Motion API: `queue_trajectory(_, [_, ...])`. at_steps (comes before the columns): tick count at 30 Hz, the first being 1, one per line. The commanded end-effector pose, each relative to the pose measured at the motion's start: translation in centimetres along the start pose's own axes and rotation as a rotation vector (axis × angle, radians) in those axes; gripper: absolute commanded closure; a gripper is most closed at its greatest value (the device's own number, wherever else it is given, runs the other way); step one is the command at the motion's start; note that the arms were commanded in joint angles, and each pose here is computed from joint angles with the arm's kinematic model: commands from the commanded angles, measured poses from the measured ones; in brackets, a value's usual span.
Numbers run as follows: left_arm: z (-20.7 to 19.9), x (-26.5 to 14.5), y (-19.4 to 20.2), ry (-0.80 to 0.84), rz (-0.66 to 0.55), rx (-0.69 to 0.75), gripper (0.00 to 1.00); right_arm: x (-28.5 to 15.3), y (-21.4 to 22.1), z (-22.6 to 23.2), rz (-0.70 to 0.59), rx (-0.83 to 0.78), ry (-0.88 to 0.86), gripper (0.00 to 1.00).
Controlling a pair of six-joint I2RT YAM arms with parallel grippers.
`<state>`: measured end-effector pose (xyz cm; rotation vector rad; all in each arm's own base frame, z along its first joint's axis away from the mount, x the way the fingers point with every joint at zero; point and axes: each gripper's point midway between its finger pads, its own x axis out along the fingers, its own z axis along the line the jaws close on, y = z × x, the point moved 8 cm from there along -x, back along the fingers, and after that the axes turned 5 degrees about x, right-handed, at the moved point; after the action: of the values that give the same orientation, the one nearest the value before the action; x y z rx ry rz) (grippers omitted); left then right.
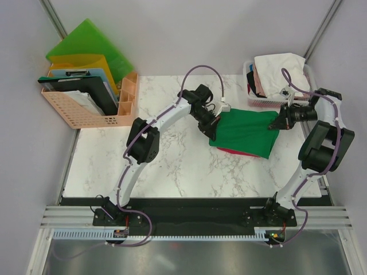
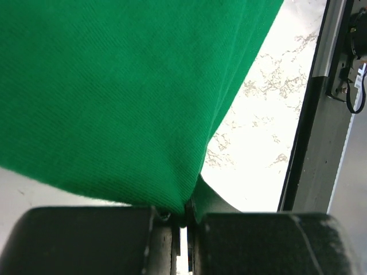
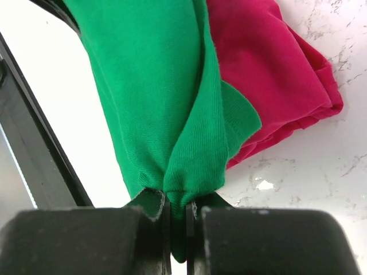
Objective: Fold and stack the t-shirts
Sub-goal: Put the neatly folded tshirt into the corner of the board with both arms
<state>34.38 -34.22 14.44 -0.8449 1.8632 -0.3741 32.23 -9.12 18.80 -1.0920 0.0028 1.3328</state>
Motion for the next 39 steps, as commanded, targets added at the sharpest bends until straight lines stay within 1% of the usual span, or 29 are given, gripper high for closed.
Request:
queue_trajectory(1, [0.6,0.3,0.8,0.03,0.029,-0.082,0.98,0.0,1.3,0.4,0.021,0.026,-0.062,1.0])
queue_trajectory(6, [1.1,1.1,1.4,0.032,0.047,-0.094,0.98,1.3,2.6,-1.1,0.044,0.079,-0.103,1.0])
queue_trajectory(16, [2.1,1.9,2.3,0.007,0.07,-0.098,0.98,2.8,4.2,-2.8,0.065,0.102,-0.146,1.0])
queue_trajectory(22, [2.8,2.0,2.1,-0.041,0.072,-0.097,0.98,2.7,3.3,-3.7,0.045,0.098,-0.134,1.0])
queue_trajectory(23, [3.1,2.2,2.1,-0.051,0.077,-0.105,0.96,2.7,3.2,-3.9,0.047,0.098,-0.132,0.97])
queue_trajectory(24, [3.4,2.4,2.4,-0.071,0.091,-0.11,0.89,2.8,3.4,-4.3,0.05,0.109,-0.134,0.85])
queue_trajectory(25, [3.6,2.5,2.5,-0.075,0.094,-0.107,0.7,2.9,3.4,-4.4,0.051,0.108,-0.135,0.43])
queue_trajectory(26, [3.9,2.8,2.8,-0.085,0.104,-0.114,0.59,2.9,3.6,-4.5,0.045,0.106,-0.138,0.28])
queue_trajectory(27, [4.1,2.9,3.0,-0.089,0.111,-0.116,0.51,2.8,3.6,-4.4,0.039,0.1,-0.139,0.25])
queue_trajectory(28, [4.2,3.1,3.2,-0.094,0.118,-0.118,0.44,2.9,4.0,-4.3,0.034,0.105,-0.143,0.13])
queue_trajectory(29, [4.4,3.2,3.4,-0.102,0.129,-0.116,0.42,2.6,4.0,-4.2,0.027,0.095,-0.136,0.04])
queue_trajectory(30, [4.6,3.2,3.6,-0.11,0.134,-0.118,0.39,2.5,4.1,-4.2,0.031,0.087,-0.129,0.02])
queue_trajectory(31, [4.8,3.2,3.8,-0.12,0.142,-0.118,0.36,2.5,4.3,-4.1,0.033,0.092,-0.129,0.02])
queue_trajectory(35, [5.2,2.3,4.3,-0.147,0.145,-0.109,0.35,0.4,4.7,-4.0,0.012,0.084,-0.079,0.02])
queue_trajectory(36, [4.8,1.3,3.9,-0.162,0.13,-0.096,0.35,0.0,4.9,-3.9,0.011,0.083,-0.068,0.02])
queue_trajectory(37, [4.7,1.1,4.8,-0.161,0.148,-0.111,0.35,-0.7,5.0,-3.9,0.002,0.076,-0.052,0.02])
queue_trajectory(39, [5.1,-0.7,5.2,-0.196,0.133,-0.106,0.35,-3.0,5.1,-3.5,-0.031,0.054,-0.001,0.02])
